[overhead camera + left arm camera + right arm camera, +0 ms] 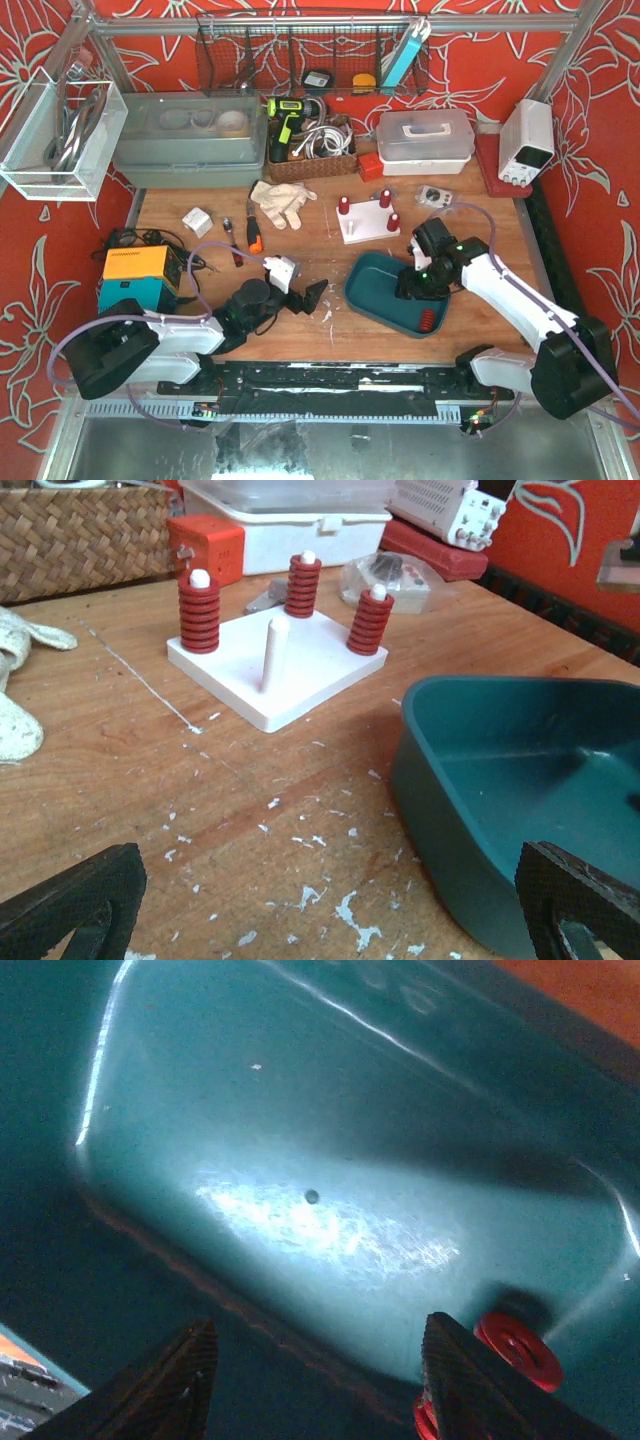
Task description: Install the large spring
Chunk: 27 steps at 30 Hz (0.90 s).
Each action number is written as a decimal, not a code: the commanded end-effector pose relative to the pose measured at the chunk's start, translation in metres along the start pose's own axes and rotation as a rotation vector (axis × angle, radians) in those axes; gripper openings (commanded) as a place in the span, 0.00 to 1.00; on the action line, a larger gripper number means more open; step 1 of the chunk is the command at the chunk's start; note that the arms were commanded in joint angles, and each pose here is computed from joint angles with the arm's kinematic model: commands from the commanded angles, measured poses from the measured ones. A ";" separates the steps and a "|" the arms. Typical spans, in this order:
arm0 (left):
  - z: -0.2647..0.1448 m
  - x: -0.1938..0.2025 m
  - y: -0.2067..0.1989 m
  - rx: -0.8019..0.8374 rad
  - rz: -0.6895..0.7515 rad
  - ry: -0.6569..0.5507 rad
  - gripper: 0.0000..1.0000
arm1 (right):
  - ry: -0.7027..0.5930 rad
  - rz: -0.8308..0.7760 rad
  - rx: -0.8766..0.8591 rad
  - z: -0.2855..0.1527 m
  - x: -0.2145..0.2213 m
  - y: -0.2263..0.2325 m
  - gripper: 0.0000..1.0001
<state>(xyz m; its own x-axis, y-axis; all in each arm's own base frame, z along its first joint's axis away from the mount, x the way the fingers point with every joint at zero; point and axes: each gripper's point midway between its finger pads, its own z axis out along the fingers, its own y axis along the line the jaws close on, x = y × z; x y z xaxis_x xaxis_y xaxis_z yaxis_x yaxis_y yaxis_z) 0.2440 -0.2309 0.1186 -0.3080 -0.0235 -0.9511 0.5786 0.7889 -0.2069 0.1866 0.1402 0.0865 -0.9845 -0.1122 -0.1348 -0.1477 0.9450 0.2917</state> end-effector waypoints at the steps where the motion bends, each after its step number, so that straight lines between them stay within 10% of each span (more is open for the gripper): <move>1: 0.002 -0.023 -0.007 0.028 0.008 -0.083 1.00 | 0.007 0.225 0.083 -0.003 0.019 -0.019 0.60; 27: -0.001 -0.038 -0.013 0.042 0.014 -0.097 1.00 | -0.080 0.426 0.428 -0.016 0.025 -0.053 0.60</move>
<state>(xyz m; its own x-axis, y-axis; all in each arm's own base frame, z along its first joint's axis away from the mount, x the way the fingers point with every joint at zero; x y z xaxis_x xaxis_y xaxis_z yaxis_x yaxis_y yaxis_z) 0.2449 -0.2377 0.1438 -0.2574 -0.0540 -0.9648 0.6097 0.7656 -0.2055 0.1659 0.0893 0.0833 -0.9449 0.2965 -0.1386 0.3009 0.9536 -0.0120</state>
